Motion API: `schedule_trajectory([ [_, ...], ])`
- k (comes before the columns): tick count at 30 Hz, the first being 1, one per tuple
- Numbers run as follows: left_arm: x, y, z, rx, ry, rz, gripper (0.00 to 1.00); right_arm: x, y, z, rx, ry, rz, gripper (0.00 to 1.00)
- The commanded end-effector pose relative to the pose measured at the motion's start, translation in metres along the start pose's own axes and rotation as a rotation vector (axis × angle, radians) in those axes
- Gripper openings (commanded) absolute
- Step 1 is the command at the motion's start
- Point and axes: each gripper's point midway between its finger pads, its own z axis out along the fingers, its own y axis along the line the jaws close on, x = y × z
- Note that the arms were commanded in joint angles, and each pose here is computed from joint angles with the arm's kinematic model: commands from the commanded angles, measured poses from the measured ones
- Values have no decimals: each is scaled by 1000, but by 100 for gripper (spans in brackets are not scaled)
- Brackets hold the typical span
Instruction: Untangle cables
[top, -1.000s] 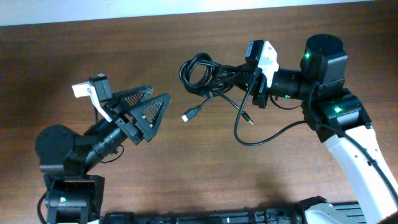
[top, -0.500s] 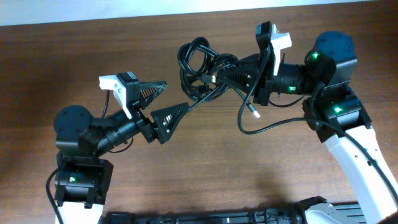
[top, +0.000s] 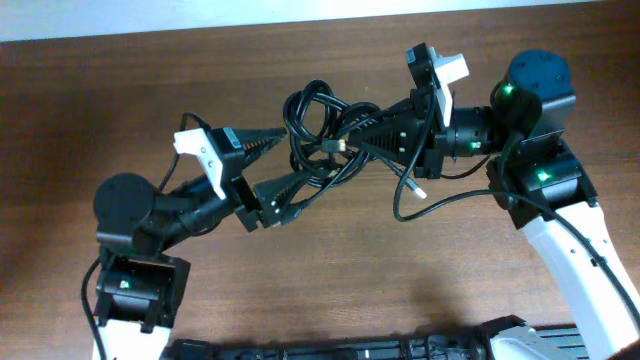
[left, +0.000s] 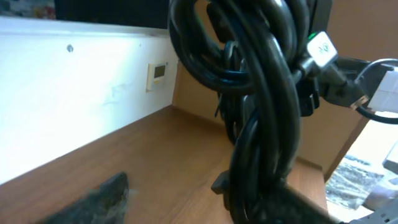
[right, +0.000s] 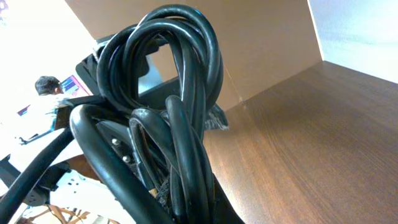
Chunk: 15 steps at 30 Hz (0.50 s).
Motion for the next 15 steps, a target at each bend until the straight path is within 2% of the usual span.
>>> schedule_trajectory([
  [1,0,12,8,-17,-1,5,10,-4,22,-1,-65,14,-27,4],
  [2,-1,20,10,-50,-10,-59,0,-4,22,-1,-67,15,-28,4],
  [6,3,43,9,-172,-31,-281,0,-9,19,-1,-48,-1,-55,4],
  [8,22,65,3,-311,-9,-461,0,-14,21,-1,-50,-13,-99,4],
  [10,33,77,-3,-395,-7,-573,0,-16,18,-1,-28,-24,-100,4],
  [13,33,77,-2,-391,-10,-602,0,-20,10,-1,15,-44,-99,4],
  [15,43,77,-4,-411,-11,-783,0,-25,1,-2,73,-71,-103,4],
])
